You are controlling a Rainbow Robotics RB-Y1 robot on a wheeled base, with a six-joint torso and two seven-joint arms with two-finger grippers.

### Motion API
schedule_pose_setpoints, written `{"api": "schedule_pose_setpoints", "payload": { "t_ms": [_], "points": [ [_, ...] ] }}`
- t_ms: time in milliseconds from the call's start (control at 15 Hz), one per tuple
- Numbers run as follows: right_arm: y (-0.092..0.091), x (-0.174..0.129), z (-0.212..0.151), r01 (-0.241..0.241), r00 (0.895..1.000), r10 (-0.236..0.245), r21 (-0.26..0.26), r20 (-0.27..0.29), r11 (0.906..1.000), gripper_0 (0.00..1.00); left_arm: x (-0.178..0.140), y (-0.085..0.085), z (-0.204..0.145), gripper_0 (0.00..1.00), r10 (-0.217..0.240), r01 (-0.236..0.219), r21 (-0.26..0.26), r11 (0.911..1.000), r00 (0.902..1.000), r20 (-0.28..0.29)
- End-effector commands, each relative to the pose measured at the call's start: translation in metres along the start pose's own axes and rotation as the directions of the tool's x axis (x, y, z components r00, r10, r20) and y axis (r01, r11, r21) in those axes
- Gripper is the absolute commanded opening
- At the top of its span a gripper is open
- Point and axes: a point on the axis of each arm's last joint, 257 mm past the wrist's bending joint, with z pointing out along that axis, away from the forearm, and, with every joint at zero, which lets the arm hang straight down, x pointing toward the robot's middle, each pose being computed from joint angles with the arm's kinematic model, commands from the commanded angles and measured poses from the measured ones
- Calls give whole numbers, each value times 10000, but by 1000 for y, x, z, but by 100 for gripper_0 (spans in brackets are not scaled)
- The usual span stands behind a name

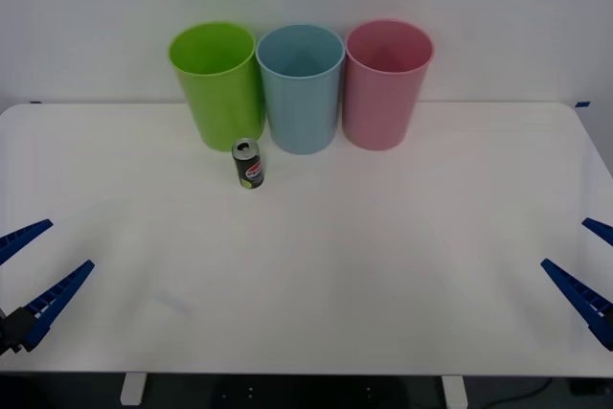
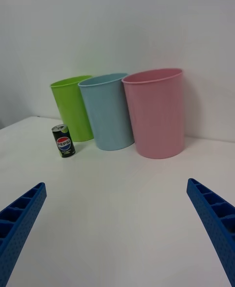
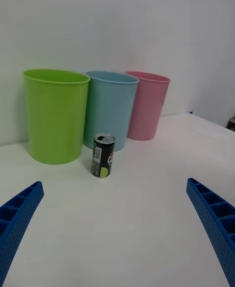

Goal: Grasp the object on the table and drop it into the matching bin: aluminum can to the light blue bin, PET bottle to the pink bin.

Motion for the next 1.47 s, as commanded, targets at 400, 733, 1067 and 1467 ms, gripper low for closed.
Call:
{"api": "schedule_pose_setpoints", "payload": {
  "t_ms": [400,733,1067,1467],
  "points": [
    [0,0,0,0,10000,0,0,0,10000,100,11,-3,-2,100,-410,412,-159,9990,9991,140],
    [0,0,0,0,10000,0,0,0,10000,100,18,-1,-7,100,-480,479,-388,9981,9988,-26],
    [0,0,0,0,10000,0,0,0,10000,100,31,7,-11,100,-634,607,-958,9935,9977,-252],
    [0,0,0,0,10000,0,0,0,10000,100,47,11,31,100,-273,229,-842,9962,9983,-509]
  ]
}}
